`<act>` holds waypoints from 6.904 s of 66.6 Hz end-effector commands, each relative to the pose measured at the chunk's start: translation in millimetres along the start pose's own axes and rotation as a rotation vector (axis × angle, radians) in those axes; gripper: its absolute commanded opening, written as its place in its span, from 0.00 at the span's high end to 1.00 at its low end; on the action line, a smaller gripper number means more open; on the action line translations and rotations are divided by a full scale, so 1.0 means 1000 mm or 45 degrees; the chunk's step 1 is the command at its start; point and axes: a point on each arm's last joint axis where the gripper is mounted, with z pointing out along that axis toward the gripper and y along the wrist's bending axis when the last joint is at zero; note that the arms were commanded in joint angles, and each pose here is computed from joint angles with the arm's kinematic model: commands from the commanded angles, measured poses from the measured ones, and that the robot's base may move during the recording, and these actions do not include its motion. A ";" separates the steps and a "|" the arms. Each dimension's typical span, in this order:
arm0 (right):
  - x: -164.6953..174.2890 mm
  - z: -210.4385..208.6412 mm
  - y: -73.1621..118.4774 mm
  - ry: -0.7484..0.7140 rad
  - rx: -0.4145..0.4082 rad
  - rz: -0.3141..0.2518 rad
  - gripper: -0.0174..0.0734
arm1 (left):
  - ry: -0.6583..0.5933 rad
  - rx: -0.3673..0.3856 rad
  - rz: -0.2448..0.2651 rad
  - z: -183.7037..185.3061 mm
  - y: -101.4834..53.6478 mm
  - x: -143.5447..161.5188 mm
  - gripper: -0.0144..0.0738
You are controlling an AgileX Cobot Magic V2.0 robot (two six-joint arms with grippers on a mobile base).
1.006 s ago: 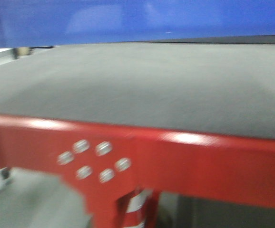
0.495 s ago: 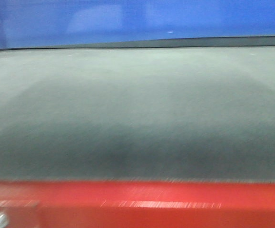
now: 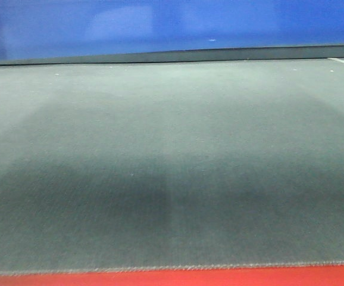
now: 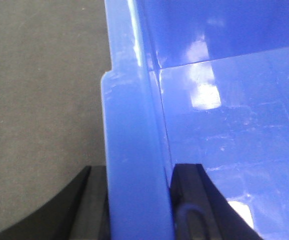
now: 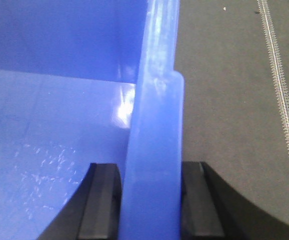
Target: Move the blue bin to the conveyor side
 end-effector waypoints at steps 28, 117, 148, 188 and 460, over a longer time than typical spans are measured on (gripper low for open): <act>-0.010 -0.014 -0.002 -0.180 0.009 -0.022 0.89 | -0.129 -0.044 0.041 -0.010 0.006 -0.007 0.85; -0.019 -0.007 0.008 -0.243 -0.128 0.036 0.89 | -0.172 -0.077 -0.024 -0.020 0.025 -0.015 0.85; -0.039 0.112 0.022 -0.082 -0.148 0.047 0.89 | 0.011 -0.030 -0.128 0.074 0.049 -0.031 0.85; -0.030 0.222 0.031 0.052 -0.139 0.046 0.88 | 0.233 -0.016 -0.076 0.206 0.031 -0.024 0.84; 0.238 0.003 0.005 -0.951 -0.149 0.084 0.89 | -1.016 -0.091 -0.156 0.056 0.030 0.316 0.86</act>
